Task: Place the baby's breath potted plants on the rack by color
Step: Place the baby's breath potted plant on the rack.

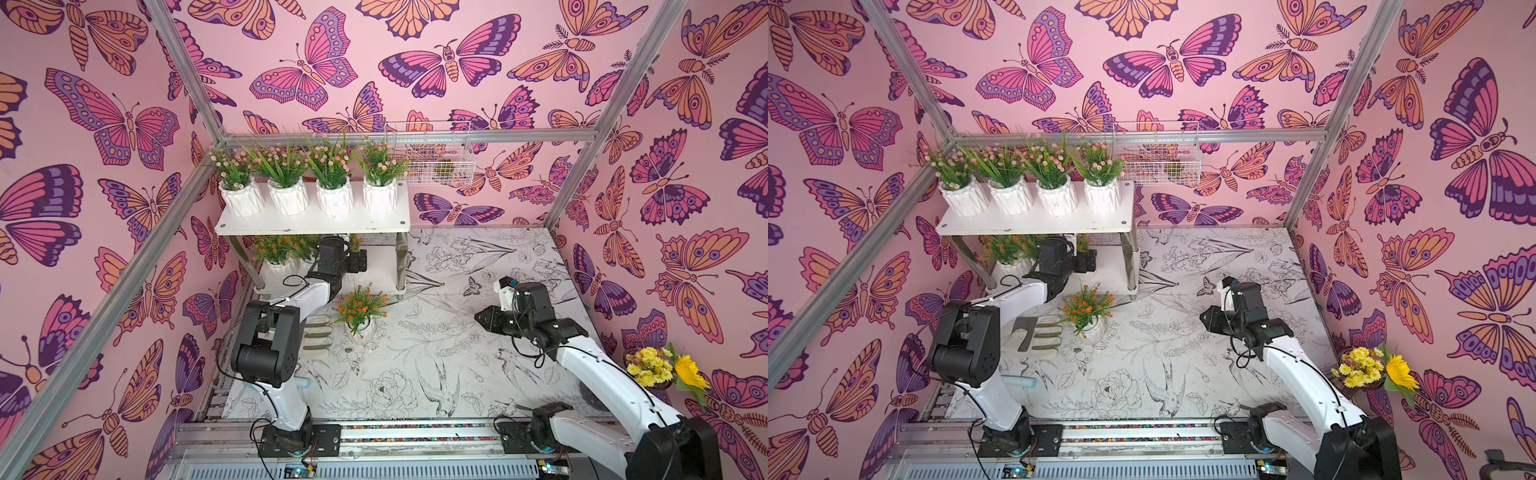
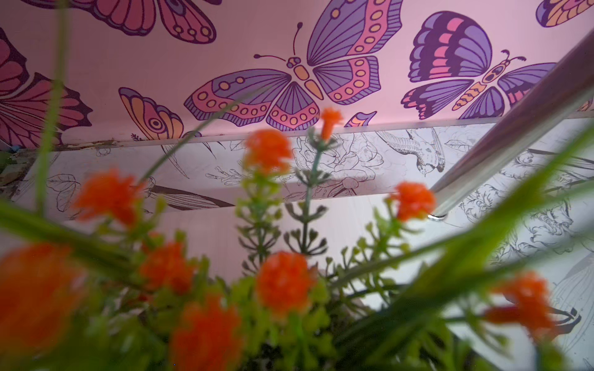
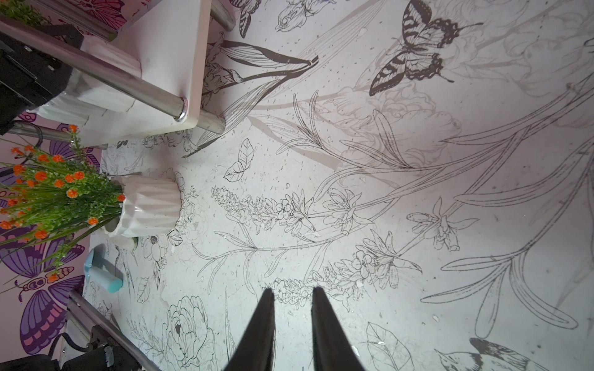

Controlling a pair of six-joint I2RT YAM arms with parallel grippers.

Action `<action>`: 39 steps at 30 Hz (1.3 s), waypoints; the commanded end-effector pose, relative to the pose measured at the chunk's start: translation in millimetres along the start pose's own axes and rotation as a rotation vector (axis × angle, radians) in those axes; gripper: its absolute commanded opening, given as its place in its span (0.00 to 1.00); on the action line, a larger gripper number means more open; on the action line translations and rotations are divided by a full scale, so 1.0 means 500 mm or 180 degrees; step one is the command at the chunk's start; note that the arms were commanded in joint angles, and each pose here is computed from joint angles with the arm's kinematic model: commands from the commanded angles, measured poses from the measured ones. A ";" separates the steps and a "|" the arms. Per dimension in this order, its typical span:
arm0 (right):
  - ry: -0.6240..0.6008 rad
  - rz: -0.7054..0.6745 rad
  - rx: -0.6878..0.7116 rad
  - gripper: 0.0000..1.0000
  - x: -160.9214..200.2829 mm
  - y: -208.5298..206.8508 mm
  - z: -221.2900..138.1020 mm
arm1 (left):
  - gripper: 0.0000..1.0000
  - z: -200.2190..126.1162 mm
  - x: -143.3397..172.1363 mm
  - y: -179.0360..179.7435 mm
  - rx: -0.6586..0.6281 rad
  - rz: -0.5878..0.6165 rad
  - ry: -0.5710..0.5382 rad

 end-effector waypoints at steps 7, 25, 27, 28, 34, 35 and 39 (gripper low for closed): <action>-0.0032 0.0013 0.0022 0.23 0.004 -0.003 -0.015 | 1.00 -0.042 -0.033 -0.010 -0.0043 0.0100 -0.0090; 0.0022 0.0042 -0.0109 0.24 0.007 0.002 0.006 | 1.00 -0.160 0.001 -0.027 0.0037 0.0080 0.0193; 0.0037 0.0045 -0.0143 0.24 0.006 0.004 0.012 | 1.00 -0.172 0.006 -0.024 0.0024 0.0067 0.0203; 0.0044 0.0045 -0.0151 0.24 0.006 0.006 0.015 | 1.00 -0.177 0.009 -0.024 0.0018 0.0058 0.0210; 0.0106 -0.0040 -0.0169 0.24 0.008 0.026 0.040 | 1.00 -0.211 0.022 -0.020 -0.0005 0.0024 0.0202; 0.0125 -0.0061 -0.0179 0.24 0.009 0.033 0.046 | 1.00 -0.219 0.023 -0.021 -0.0005 0.0015 0.0193; 0.0177 -0.0160 -0.0185 0.25 0.013 0.059 0.071 | 1.00 -0.257 0.025 -0.020 0.0006 -0.0016 0.0122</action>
Point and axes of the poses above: each gripper's point midway between its finger pads, its own z axis out along the fingers, its own y axis along the line the jaws close on, x = y × z, the point moved 3 cm from there along -z, back along the fingers, and after that the axes turned 3 degrees about z, right-handed, at the moved point
